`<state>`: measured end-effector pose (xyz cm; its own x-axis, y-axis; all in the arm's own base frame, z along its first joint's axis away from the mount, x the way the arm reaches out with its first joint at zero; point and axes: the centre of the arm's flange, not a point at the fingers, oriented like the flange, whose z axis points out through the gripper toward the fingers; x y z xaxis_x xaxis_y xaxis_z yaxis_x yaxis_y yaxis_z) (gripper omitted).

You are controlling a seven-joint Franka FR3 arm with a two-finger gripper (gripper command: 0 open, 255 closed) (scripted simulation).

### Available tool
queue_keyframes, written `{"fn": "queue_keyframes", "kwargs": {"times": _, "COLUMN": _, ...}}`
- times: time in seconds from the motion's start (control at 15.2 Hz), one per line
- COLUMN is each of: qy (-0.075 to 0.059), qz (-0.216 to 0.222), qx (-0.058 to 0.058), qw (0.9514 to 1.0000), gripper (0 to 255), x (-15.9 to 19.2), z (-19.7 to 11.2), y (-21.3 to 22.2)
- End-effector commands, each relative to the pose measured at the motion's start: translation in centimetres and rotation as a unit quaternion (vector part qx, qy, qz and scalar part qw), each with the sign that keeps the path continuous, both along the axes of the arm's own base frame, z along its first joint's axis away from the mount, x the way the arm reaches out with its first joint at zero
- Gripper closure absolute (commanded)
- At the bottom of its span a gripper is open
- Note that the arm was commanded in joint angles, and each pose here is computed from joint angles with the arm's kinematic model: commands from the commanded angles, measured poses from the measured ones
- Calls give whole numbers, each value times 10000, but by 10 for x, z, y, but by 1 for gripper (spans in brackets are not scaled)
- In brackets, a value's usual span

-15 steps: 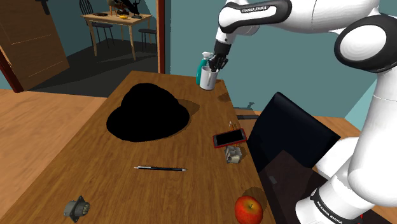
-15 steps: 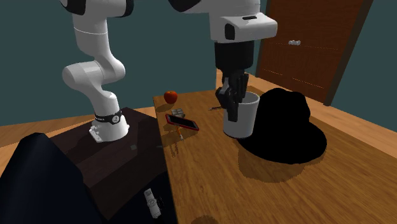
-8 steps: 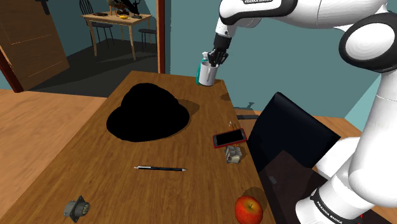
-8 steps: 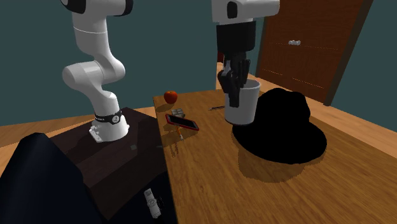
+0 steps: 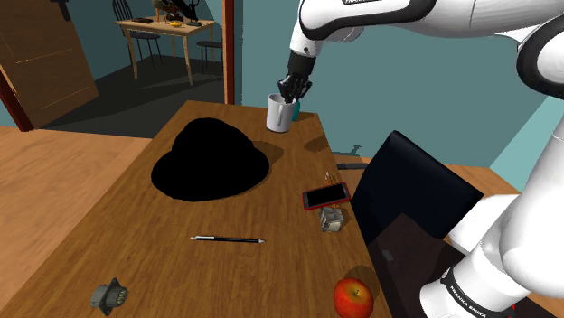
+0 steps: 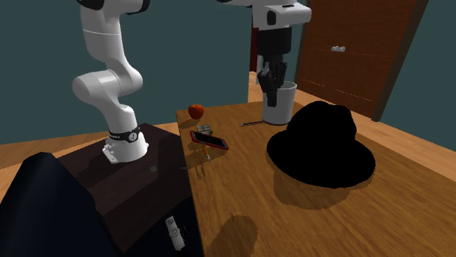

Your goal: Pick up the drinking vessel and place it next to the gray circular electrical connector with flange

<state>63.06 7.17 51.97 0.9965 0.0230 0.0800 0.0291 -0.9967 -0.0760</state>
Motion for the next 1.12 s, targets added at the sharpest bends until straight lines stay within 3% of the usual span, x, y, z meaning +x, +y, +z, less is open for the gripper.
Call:
{"fn": "queue_keyframes", "kwargs": {"times": 0.0, "qy": -1, "qz": -8, "qx": 1, "qw": 10000, "gripper": 255, "x": -10, "z": 2, "y": 24}}
{"fn": "queue_keyframes", "kwargs": {"times": 1.06, "qy": -1, "qz": -8, "qx": 1, "qw": 10000, "gripper": 255, "x": -78, "z": 3, "y": 224}}
